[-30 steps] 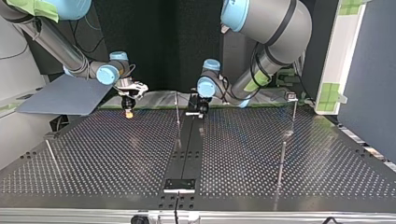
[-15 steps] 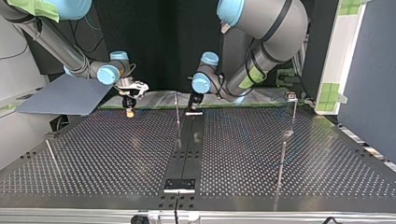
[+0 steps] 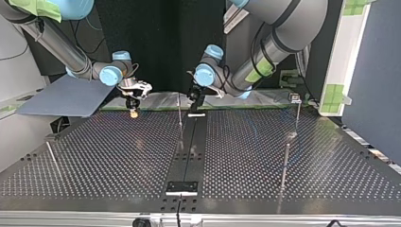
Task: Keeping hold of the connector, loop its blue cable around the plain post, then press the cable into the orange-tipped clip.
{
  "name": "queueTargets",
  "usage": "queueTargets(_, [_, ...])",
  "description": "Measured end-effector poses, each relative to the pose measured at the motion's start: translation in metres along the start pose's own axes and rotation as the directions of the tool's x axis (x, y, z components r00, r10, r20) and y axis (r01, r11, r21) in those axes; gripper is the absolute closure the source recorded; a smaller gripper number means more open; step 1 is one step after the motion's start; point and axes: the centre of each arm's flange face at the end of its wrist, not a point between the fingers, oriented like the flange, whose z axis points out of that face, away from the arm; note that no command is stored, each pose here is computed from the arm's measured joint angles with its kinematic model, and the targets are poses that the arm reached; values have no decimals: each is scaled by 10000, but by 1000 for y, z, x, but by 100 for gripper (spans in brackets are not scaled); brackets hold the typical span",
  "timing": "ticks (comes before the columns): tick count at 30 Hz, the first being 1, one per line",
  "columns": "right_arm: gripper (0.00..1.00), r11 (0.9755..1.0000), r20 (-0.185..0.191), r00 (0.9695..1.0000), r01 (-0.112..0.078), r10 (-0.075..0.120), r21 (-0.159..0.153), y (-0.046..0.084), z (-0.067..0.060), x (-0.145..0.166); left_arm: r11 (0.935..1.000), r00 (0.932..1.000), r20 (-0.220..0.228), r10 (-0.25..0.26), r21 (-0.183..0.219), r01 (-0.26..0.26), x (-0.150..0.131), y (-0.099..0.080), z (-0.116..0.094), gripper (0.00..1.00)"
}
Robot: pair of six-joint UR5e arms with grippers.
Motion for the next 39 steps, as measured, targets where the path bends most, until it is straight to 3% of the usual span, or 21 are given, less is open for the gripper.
queueTargets(6, [100,9999,249,9997,78,-80,93,-6,-3,-3,9989,9984,557,56,459,-81,-16,-13,-18,0])
queueTargets(16, [100,9991,434,9986,276,-290,333,-22,-6,-6,9984,9897,1434,48,544,-127,-40,-27,-48,0])
queueTargets(24, [100,9958,723,9957,530,-584,742,-42,-13,-11,9997,9783,2064,-183,177,150,-54,-26,-73,0])
queueTargets(29, [100,9949,903,9938,570,-645,836,-47,-19,-17,9979,9824,1779,-571,-214,619,-39,-20,-86,0])
queueTargets(35, [100,9954,1084,9921,545,-629,792,-48,-23,-21,9919,9877,1202,-1000,-667,1085,-15,-15,-102,0])
queueTargets(39, [100,9949,1344,9880,656,-756,772,-49,-26,-24,9870,9907,796,-1105,-1081,1187,2,-10,-115,0])
